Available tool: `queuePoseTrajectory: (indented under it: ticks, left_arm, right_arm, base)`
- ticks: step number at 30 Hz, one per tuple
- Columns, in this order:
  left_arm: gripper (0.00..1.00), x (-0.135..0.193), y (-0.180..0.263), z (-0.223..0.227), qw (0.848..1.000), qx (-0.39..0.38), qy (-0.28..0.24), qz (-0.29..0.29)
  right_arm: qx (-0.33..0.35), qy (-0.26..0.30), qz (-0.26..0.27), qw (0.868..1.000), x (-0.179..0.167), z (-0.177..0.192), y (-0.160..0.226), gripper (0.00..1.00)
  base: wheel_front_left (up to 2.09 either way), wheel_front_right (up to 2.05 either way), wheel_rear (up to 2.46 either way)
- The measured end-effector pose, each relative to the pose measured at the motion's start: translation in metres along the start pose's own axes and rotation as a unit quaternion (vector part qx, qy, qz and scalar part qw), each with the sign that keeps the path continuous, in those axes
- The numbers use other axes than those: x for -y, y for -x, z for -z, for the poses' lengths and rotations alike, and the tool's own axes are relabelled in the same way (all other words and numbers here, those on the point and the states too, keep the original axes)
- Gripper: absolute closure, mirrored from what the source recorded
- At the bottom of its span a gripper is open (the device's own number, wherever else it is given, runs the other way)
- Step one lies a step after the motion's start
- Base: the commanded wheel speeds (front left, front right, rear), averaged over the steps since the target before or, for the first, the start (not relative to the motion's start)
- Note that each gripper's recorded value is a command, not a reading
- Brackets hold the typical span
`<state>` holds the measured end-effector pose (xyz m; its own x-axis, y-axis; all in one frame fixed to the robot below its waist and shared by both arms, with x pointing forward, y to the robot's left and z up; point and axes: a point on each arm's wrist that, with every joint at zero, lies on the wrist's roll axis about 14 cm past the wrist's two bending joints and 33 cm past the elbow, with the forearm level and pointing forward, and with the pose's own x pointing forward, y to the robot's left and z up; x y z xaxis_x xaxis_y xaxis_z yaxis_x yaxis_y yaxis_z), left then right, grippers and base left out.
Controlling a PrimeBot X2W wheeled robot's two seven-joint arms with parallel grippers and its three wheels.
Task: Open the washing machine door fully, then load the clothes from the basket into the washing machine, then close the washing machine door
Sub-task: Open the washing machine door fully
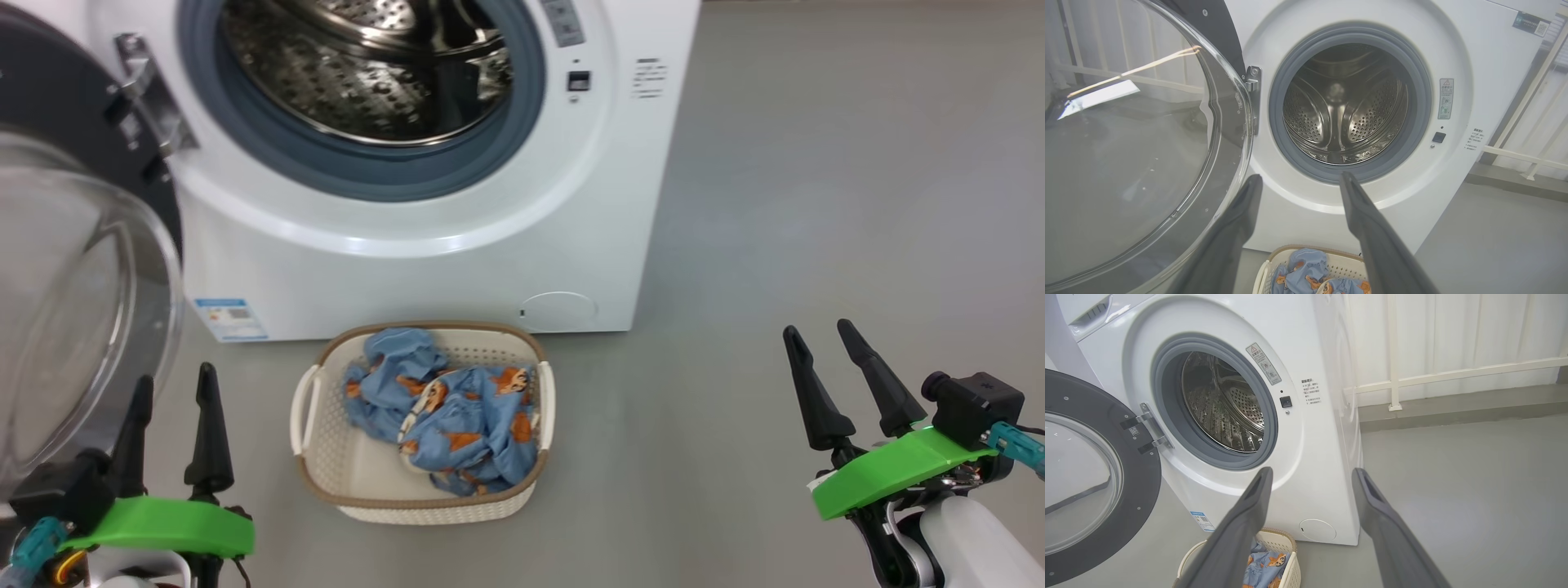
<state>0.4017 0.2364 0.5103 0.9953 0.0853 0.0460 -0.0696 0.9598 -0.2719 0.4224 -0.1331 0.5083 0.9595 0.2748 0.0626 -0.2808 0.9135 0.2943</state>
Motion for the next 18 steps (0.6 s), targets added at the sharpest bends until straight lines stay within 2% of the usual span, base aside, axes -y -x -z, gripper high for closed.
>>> queuePoseTrajectory:
  ticks: [9, 18]
  left_arm:
    - [0.00, 0.030, -0.002, 0.008, 0.999, -0.006, 0.012, 0.032]
    - [0.00, 0.039, 0.003, 0.010, 0.999, -0.006, 0.018, 0.039]
  right_arm:
    - [0.017, 0.012, 0.026, 0.999, 0.017, -0.016, 0.021, 0.00]
    - [0.026, 0.022, 0.030, 0.999, 0.022, -0.025, 0.028, 0.00]
  base:
    - [0.00, 0.00, 0.00]
    - [0.00, 0.00, 0.00]
